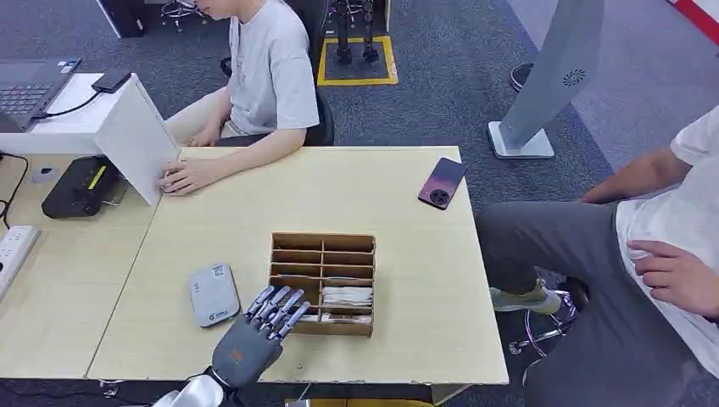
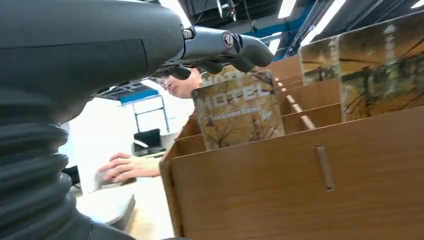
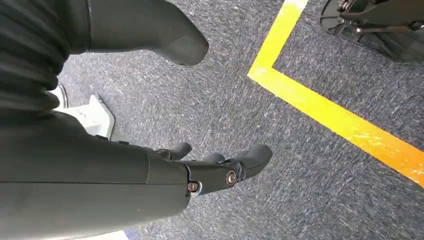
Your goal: Pass the card to the sensor for recognition and then transmit it.
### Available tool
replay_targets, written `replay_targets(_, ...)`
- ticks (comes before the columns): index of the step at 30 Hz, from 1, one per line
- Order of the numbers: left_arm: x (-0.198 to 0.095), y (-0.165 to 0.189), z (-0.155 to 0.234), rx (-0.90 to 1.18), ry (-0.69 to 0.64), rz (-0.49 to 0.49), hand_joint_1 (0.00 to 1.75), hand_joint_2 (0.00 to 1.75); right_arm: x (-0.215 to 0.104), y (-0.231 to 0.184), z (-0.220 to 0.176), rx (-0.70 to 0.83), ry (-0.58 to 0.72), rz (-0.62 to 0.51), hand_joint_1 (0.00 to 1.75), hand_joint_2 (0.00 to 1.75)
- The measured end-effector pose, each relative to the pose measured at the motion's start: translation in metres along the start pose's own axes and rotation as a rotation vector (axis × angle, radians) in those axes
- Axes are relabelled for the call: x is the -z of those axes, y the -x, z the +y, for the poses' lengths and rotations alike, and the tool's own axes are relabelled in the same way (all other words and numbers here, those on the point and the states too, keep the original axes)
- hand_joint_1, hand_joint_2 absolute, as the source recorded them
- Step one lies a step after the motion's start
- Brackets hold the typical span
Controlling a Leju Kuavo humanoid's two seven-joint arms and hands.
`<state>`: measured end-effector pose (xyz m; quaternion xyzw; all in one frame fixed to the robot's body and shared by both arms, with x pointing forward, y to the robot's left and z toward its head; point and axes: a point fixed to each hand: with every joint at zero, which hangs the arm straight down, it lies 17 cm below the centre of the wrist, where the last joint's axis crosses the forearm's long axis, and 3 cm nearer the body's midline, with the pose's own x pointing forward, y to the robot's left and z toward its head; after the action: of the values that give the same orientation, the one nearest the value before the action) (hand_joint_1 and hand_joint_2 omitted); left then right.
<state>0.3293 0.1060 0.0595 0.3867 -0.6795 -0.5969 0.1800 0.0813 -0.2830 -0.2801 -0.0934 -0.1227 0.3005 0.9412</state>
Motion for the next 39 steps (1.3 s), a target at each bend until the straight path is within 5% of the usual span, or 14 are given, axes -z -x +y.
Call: replay_targets(39,0.019,-0.004,0.016,-0.111,-0.058,-0.001,0.00,1.75,-0.001,0.001,0.003,-0.025,-0.008,-0.002,0.00,1.75)
